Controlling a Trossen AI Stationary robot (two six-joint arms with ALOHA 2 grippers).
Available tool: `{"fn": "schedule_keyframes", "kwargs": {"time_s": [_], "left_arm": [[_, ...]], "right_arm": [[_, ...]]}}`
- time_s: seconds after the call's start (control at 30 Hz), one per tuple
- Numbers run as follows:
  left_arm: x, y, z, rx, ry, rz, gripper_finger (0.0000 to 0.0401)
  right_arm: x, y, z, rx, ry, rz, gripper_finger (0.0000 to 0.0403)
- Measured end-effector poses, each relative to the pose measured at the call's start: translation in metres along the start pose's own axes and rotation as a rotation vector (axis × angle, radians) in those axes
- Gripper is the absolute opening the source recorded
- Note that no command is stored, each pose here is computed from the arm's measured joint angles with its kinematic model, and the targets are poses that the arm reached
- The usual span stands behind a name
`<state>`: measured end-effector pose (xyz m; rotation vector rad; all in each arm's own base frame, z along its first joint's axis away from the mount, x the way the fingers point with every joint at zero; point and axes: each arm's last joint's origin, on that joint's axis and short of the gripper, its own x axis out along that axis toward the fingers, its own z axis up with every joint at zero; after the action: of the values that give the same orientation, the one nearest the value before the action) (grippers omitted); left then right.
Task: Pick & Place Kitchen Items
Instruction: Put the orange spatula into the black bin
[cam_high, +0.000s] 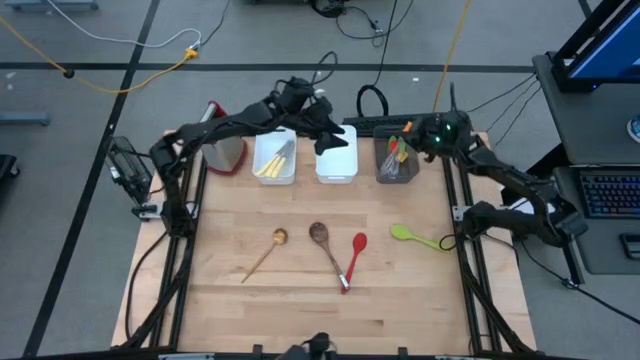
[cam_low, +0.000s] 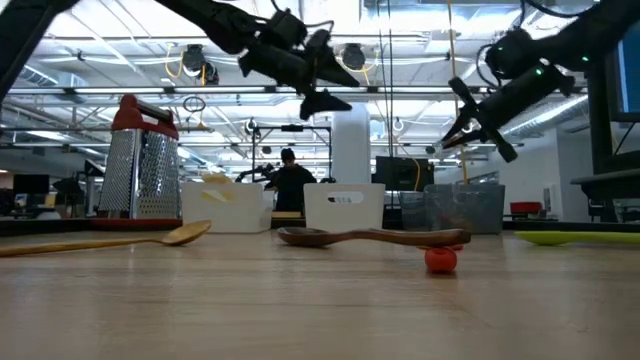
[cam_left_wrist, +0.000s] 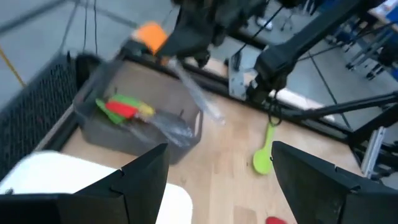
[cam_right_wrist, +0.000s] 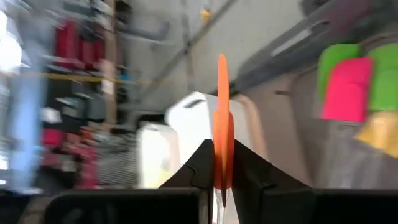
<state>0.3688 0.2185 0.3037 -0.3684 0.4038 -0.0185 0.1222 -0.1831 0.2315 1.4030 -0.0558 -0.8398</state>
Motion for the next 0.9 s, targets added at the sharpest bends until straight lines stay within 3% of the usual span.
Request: {"fn": "schedule_keyframes", "kwargs": {"time_s": [0.17, 0.4, 0.9], "left_arm": [[-0.040, -0.009, -0.005, 0.036, -0.103, 0.023, 0.0285], [-0.076, -0.011, -0.034, -0.011, -0.153, 0.068, 0.0285], [-0.087, -0.010, -0.043, 0.008, -0.156, 0.105, 0.0285]], "right_arm": [[0.005, 0.013, 0.009, -0.079, 0.029, -0.124, 0.0021], [0.027, 0.004, 0.010, -0.056, 0.060, -0.229, 0.0021], [0.043, -0.008, 0.010, 0.018, 0.100, -0.283, 0.0056]]}}
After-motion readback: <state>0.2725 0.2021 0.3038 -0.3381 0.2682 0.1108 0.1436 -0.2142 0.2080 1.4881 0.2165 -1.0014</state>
